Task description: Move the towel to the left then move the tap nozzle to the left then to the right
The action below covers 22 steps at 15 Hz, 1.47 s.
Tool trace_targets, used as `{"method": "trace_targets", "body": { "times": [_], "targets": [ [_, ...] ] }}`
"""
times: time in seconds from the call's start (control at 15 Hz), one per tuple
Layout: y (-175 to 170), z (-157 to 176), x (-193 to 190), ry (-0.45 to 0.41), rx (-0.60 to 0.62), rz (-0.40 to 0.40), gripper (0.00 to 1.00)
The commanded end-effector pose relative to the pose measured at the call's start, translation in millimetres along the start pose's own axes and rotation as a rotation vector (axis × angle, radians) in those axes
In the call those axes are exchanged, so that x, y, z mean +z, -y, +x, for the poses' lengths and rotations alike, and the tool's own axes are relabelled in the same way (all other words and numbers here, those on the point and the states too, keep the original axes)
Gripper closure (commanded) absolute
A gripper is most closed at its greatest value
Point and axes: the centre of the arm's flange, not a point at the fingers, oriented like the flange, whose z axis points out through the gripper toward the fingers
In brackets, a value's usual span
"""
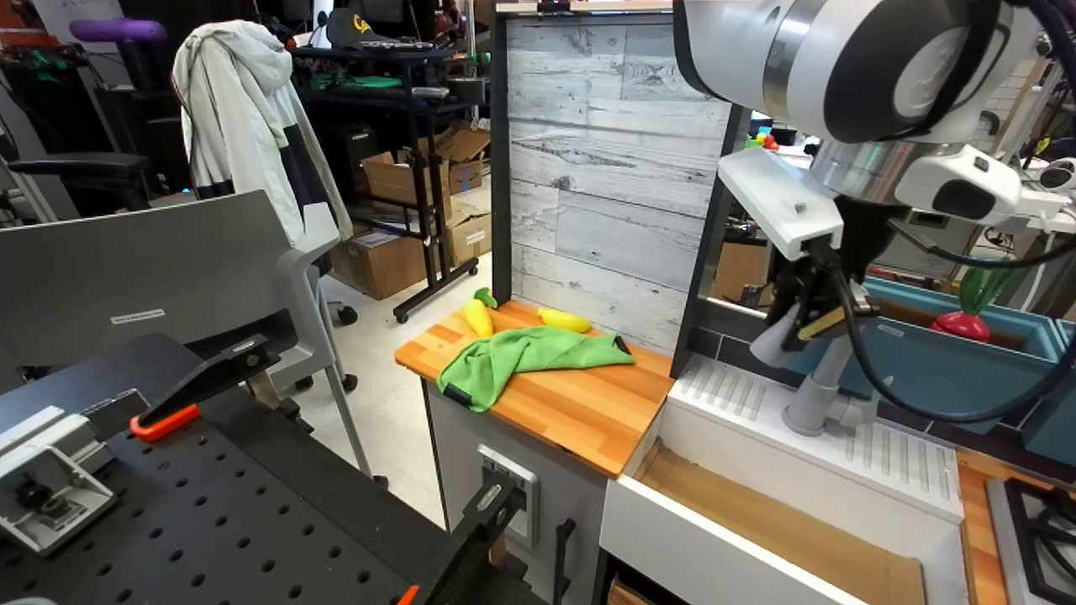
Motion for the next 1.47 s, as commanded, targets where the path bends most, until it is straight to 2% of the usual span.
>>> {"method": "trace_targets", "body": {
  "times": [0.0, 0.13, 0.27, 0.53, 0.8, 1.07, 1.4],
  "targets": [
    [-69.0, 15.2, 8.5, -0.057, 0.058, -0.129, 0.3],
    [-81.0, 18.0, 9.0, -0.068, 0.066, -0.15, 0.15],
    [-79.0, 15.5, 10.6, -0.072, 0.064, -0.159, 0.01],
    [-80.3, 11.0, 10.3, -0.068, 0.041, -0.178, 0.0],
    [-75.5, 4.8, 0.2, -0.047, -0.003, -0.143, 0.0],
    [-78.3, -8.0, -21.3, -0.035, -0.067, -0.108, 0.0],
    [-83.0, -30.5, -54.3, -0.066, -0.141, -0.084, 0.0]
  ]
}}
